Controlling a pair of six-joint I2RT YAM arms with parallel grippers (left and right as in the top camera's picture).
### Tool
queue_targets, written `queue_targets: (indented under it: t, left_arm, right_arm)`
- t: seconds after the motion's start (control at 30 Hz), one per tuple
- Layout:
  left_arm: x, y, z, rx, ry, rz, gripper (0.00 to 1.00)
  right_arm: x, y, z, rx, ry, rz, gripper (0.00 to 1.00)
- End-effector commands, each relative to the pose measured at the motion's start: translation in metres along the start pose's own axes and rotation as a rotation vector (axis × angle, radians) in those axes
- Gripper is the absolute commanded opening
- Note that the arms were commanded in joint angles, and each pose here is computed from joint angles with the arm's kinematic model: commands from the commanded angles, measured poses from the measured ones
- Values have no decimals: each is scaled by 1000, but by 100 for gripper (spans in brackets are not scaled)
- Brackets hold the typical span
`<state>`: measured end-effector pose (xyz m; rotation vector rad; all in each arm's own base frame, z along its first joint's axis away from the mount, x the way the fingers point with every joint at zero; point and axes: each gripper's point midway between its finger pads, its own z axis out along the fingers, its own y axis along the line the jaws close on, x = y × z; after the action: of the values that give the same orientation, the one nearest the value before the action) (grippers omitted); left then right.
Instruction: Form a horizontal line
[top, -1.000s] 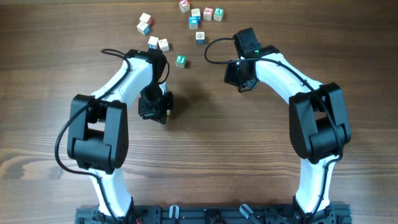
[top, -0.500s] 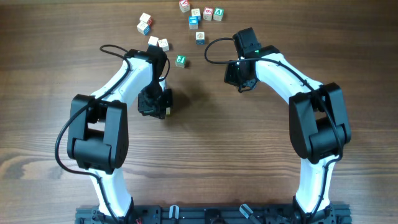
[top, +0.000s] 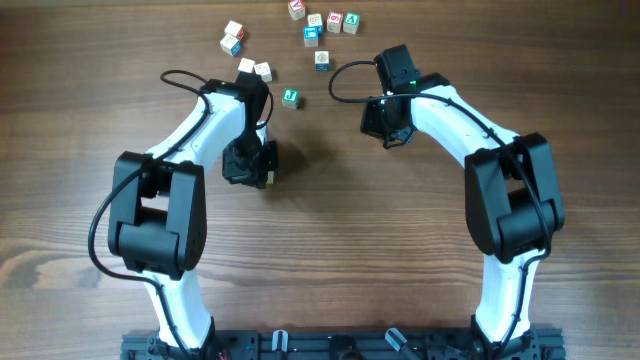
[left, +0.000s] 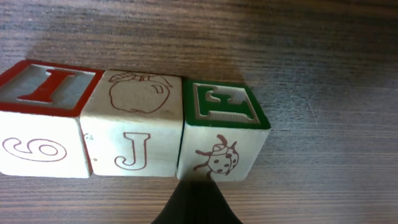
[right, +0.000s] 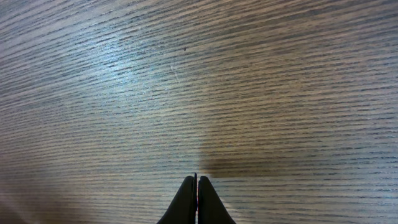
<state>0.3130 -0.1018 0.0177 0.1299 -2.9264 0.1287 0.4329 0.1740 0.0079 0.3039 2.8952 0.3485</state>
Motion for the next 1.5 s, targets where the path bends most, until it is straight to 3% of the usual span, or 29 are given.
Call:
queue_targets:
  t: [0.0, 0.43, 0.73, 1.13, 1.47]
  left_arm:
    - [-5, -3, -11, 0, -45, 20, 4]
    - [-4, -2, -11, -1, -40, 19, 4]
    - [18, 5, -12, -28, 48, 4, 4]
    - [4, -57, -20, 316, 16, 39, 4]
    - [-28, -68, -25, 358, -121, 82, 4]
  right_arm:
    - [-5, 7, -13, -20, -24, 5, 5]
    - [-5, 6, -13, -19, -24, 6, 4]
    - [-4, 6, -13, -19, -23, 5, 4]
    - [-5, 6, -13, -19, -24, 6, 5]
    - [-5, 6, -13, -19, -24, 5, 5]
